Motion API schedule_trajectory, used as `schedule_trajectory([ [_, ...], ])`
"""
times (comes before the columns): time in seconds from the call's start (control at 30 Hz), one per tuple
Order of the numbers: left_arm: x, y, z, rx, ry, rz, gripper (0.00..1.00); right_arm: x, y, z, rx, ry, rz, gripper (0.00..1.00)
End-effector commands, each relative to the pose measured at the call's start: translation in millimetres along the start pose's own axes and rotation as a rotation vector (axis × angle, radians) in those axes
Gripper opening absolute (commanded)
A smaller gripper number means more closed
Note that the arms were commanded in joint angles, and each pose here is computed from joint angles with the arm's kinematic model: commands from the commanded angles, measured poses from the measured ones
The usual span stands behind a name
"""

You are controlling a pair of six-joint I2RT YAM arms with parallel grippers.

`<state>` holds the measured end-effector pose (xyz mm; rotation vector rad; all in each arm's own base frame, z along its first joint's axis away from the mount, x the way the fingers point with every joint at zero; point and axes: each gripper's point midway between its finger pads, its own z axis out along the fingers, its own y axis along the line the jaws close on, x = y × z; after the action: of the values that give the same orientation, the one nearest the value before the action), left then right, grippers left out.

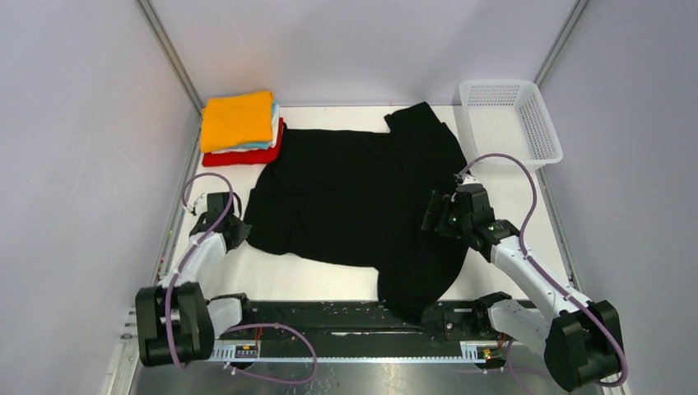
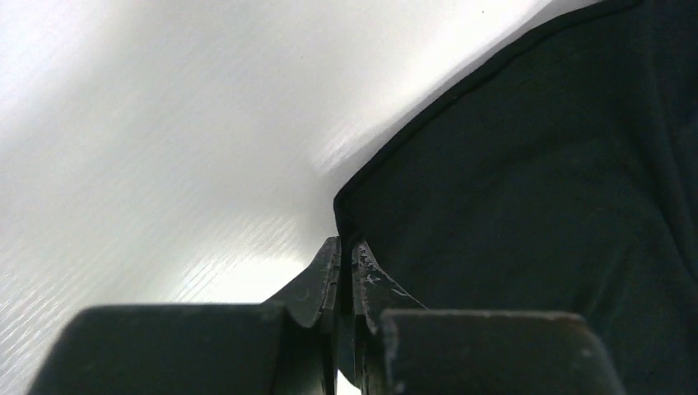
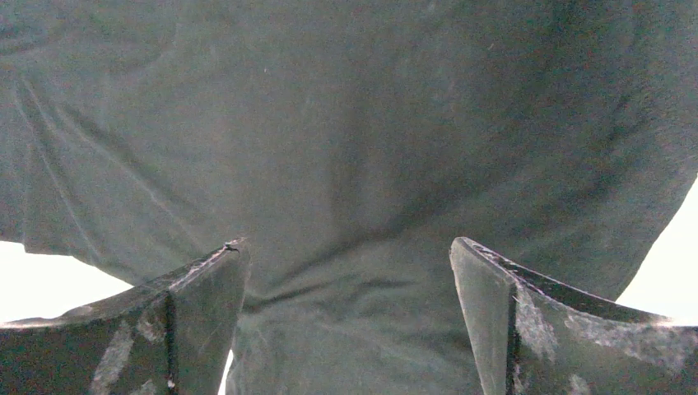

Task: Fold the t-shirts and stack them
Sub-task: Grab the side of the flattened tshirt closest away from the robot with both arms

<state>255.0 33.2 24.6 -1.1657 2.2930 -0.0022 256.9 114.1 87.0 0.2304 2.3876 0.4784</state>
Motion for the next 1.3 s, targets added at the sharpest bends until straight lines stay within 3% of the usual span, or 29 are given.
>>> schedule_trajectory([
  [0.0,-0.1,16.4,-18.2,0.0,-0.065,-0.017,0.0,9.5,18.2,-10.5,-0.019,0.045,-0.081,1.0],
  [0.3,-3.1,23.2,-33.4,0.027,-0.126,-0.043,0.0,116.6,41.0,-63.1,-0.03,0.341,-0.455,0.92],
  [0.5,-0.3,19.3,-33.2,0.049,-0.112,-0.042,0.0,180.6,19.4,-96.7,0.009,0.542,-0.632,0.84],
  [0.73,0.5,16.0,-34.5,0.074,-0.111,-0.042,0.0,211.2,51.7,-86.3,-0.102,0.53,-0.748,0.8],
  [0.9,1.5,17.9,-34.0,0.067,-0.111,-0.042,0.0,212.5,59.6,-68.1,-0.065,0.485,-0.769,0.77],
  [1.1,1.5,18.6,-33.9,0.063,-0.112,-0.047,0.0,228.5,45.0,-61.2,0.024,0.542,-0.753,0.62],
  [1.2,2.9,22.2,-34.5,0.05,-0.112,-0.054,0.0,230.0,27.2,-60.0,0.097,0.549,-0.745,0.49],
  [1.27,5.3,27.5,-34.9,0.031,-0.109,-0.058,0.0,228.6,18.4,-62.5,0.13,0.558,-0.755,0.34],
])
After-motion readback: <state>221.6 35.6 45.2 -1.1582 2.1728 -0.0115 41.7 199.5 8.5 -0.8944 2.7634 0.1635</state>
